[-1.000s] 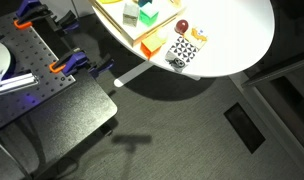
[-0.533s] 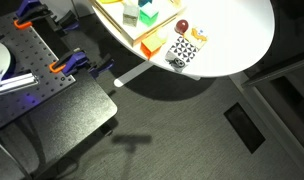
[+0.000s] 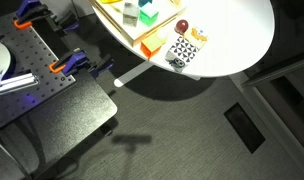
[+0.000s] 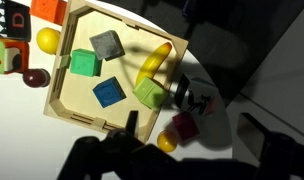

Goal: Place the yellow cube on the tray

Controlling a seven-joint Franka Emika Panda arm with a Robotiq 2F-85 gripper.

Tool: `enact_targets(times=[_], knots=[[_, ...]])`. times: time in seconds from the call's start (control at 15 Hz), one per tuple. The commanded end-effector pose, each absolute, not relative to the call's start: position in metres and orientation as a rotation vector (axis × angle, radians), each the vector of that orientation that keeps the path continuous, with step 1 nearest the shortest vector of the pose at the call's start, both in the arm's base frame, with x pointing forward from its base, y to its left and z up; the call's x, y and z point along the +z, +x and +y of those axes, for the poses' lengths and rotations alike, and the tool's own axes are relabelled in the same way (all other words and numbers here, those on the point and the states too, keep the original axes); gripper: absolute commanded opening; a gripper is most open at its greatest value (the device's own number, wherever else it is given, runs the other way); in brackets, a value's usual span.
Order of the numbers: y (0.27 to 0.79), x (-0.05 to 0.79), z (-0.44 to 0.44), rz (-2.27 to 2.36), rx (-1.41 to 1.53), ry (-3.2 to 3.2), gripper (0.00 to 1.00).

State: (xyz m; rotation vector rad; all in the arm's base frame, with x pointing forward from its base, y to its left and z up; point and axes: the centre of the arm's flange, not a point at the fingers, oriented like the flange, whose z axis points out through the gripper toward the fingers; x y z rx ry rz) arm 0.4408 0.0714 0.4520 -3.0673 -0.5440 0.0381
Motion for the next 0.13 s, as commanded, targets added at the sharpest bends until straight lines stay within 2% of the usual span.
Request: enact_targets(times=[0.0,0.07], knots=[[0.4401,0.4517,0.0714,-0.544,0.038,-3.067,1.0],[0.4398,0.4512,0.0714,-0.544,0.039,-3.067,1.0]])
